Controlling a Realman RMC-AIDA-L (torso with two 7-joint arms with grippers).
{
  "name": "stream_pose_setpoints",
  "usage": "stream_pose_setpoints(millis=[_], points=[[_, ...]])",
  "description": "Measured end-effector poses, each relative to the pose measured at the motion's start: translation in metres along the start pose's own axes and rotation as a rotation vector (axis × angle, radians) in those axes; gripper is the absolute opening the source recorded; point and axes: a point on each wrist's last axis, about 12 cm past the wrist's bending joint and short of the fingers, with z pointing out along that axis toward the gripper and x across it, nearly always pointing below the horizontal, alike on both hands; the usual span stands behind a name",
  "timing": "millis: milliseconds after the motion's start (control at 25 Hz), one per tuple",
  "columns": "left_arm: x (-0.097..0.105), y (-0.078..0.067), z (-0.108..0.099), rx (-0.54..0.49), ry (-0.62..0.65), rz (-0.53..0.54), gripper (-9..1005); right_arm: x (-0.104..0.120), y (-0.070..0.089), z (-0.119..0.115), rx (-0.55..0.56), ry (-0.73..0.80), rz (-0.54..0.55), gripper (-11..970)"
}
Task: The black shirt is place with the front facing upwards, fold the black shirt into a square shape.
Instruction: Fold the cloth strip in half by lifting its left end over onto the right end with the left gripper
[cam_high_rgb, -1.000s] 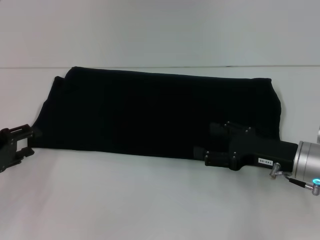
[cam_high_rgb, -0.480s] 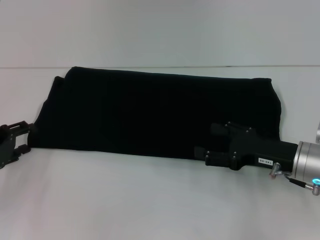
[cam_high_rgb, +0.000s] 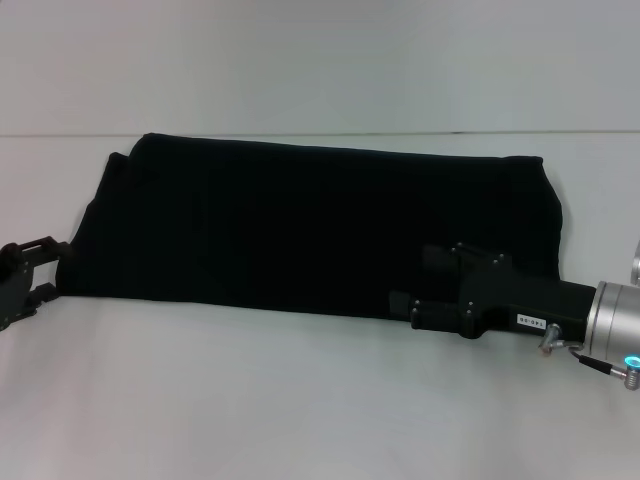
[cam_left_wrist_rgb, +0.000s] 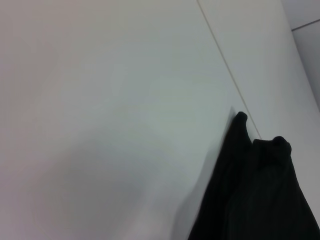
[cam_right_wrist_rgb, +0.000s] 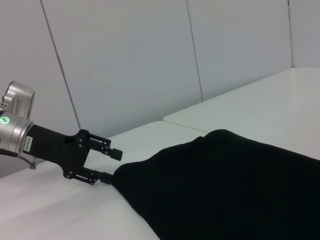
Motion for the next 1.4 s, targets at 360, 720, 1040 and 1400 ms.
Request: stream_pose_setpoints(millis=[360, 720, 1040, 1400], points=[[0.002, -0.011, 0.013, 0.015, 0.020, 0.012, 661, -0.001, 0.001, 0.003, -0.007, 0.000, 0.003, 947], [0.001, -0.030, 0.026, 0.023, 0.042, 0.066, 659, 0.000, 0.002, 0.004, -0.013, 0.001, 0.012, 946], [0.004, -0.033, 0.031, 0.010, 0.053, 0.151, 632, 0.000, 0.003, 0.004, -0.018, -0.006, 0.018, 947], [0.008, -0.038, 0.036, 0.015, 0.067, 0.209, 388, 0.001, 0.003, 0.003, -0.019, -0.006, 0.038, 947]])
